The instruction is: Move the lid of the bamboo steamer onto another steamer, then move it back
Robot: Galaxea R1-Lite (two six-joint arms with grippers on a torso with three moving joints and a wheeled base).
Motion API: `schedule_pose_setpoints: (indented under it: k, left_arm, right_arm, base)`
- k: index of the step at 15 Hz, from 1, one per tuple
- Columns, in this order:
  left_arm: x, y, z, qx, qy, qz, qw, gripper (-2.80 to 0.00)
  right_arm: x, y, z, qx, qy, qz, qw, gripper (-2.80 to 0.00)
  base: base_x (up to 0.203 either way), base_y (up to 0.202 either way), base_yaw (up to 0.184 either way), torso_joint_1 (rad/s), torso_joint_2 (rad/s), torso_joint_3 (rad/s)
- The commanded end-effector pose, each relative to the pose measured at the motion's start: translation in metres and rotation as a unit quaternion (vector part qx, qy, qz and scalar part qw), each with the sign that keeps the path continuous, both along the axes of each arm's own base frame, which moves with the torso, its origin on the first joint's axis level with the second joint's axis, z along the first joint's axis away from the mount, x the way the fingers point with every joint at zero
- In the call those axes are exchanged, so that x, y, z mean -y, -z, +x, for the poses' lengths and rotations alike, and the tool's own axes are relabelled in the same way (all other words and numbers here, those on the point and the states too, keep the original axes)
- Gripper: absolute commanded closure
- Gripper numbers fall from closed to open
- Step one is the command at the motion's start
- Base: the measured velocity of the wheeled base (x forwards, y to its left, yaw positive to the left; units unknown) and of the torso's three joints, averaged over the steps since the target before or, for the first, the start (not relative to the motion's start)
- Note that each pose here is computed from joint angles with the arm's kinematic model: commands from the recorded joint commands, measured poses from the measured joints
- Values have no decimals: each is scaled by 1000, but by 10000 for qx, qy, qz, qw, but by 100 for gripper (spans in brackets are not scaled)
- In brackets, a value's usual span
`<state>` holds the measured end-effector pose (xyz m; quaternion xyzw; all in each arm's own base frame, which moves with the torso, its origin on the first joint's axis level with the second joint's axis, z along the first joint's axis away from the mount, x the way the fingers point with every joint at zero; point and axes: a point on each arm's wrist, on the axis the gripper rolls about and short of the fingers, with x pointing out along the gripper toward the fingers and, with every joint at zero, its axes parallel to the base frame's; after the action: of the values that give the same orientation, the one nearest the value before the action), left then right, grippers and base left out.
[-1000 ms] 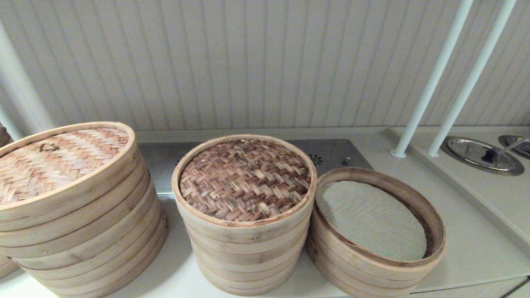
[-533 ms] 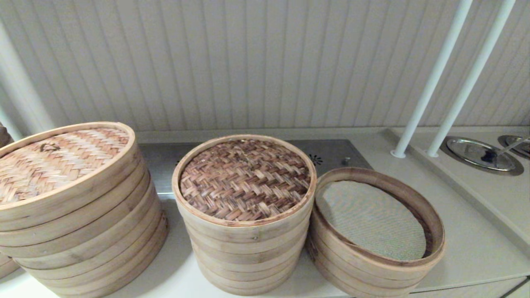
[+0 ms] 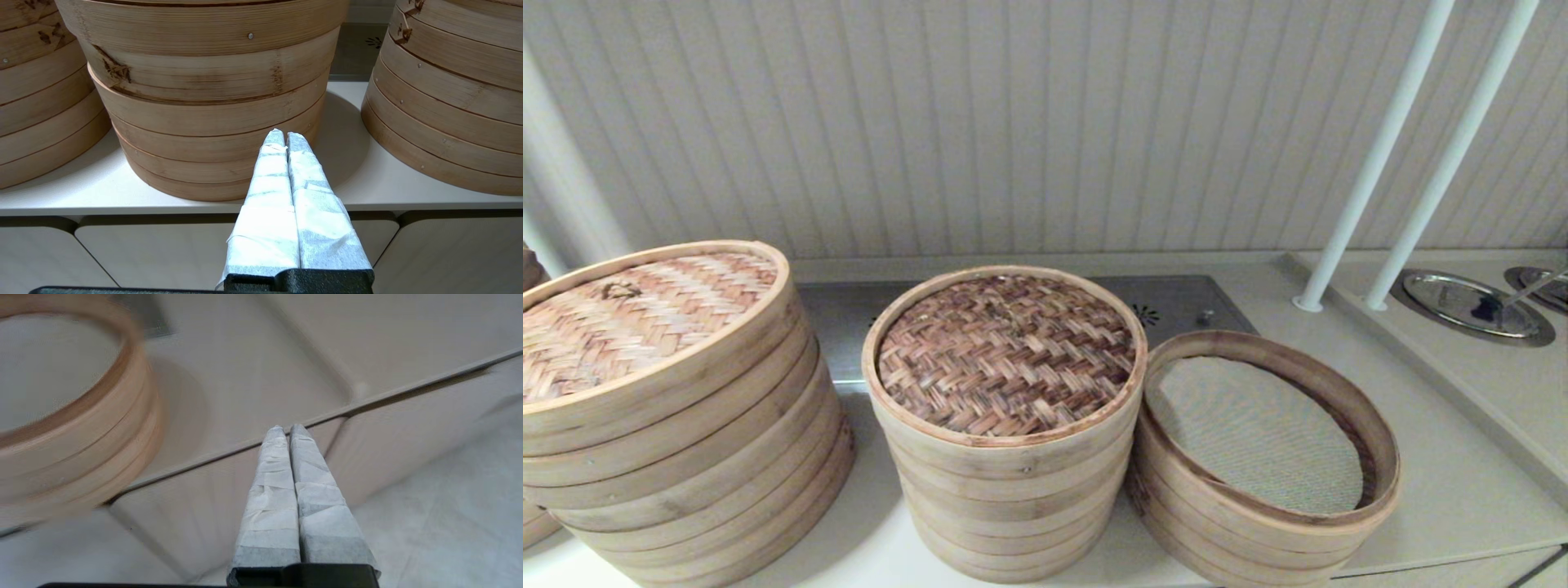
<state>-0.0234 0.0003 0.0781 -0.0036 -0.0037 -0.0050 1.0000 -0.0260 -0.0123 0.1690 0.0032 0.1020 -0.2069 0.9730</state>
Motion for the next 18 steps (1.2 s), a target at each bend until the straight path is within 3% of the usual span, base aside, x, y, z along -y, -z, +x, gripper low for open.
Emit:
schedule_pose_setpoints:
  k: [1, 4, 7, 11, 18]
  left_arm:
    - [0, 0, 0, 1, -4, -2, 10000, 0]
    - [0, 0, 0, 1, -3, -3, 10000, 0]
    - [0, 0, 0, 1, 3, -2, 10000, 0]
    - [0, 0, 0, 1, -4, -4, 10000, 0]
    - [0, 0, 0, 1, -4, -2, 10000, 0]
  right_arm:
    - [-5, 10, -3, 31, -516, 188, 9985, 0]
    - [-9, 40, -13, 253, -1365, 245, 9900, 0]
    - [-11, 75, -8, 497, -1870, -55, 9811, 0]
    - [-12, 94, 4, 929, -2156, -305, 9716, 0]
    - [-12, 94, 4, 953, -2153, -199, 9717, 0]
  base:
    - [0, 0, 0, 0, 0, 0]
    - [0, 0, 0, 0, 0, 0]
    - [0, 0, 0, 0, 0, 0]
    - [0, 0, 0, 0, 0, 0]
    - [0, 0, 0, 0, 0, 0]
